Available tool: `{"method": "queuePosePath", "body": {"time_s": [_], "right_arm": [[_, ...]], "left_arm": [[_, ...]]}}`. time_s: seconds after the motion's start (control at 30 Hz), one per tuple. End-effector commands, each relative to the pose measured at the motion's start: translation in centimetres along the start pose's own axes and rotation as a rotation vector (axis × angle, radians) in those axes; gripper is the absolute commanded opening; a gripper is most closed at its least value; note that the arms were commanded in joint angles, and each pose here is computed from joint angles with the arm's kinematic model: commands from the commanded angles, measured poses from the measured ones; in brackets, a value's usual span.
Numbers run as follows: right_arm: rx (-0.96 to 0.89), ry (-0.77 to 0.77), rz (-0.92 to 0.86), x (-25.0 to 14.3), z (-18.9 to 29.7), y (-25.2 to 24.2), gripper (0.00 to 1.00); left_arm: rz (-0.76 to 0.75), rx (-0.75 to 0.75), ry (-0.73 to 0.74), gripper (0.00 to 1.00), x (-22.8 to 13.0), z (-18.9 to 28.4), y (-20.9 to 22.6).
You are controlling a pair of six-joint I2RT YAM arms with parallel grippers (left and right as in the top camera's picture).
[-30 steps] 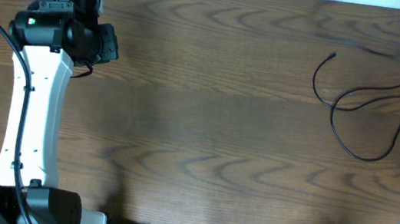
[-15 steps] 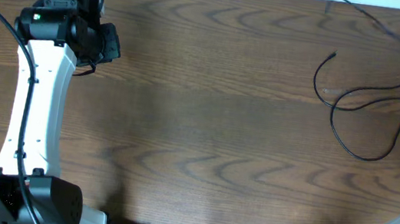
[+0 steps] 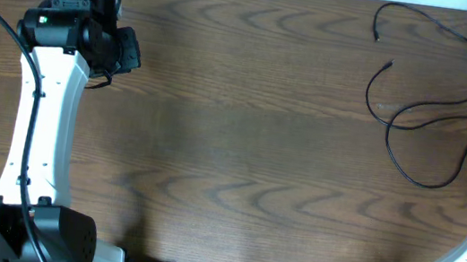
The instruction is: Untangle cables
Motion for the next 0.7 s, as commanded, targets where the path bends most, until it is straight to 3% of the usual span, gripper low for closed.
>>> {"method": "queuePosePath", "body": {"time_s": [0.0, 0.2, 0.67], "right_arm": [[0.059, -0.032, 0.112, 1.0, -0.6, 2.7, 0.99], [0.030, -0.006, 0.185, 1.3, -5.4, 4.3, 0.99], [-0.047, 0.105, 0.226, -2.1, -15.6, 1.2, 0.99]], "left_arm": [[-0.002, -0.001, 0.018, 0.09, -0.4, -0.5, -0.2], [-0.035, -0.014, 0.026, 0.09, -0.8, -0.5, -1.4], [-0.148, -0.076, 0.010, 0.09, -2.1, -0.6, -5.9]]}}
Point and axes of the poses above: each gripper's point midway between its finger pads, its own z axis back along the fingers, its own y axis along the line the jaws close on, x = y × z, the point moved 5 cm from there along z, back along the fingers, and after that the axes turned 8 degrees about z, right-handed, at the moved point
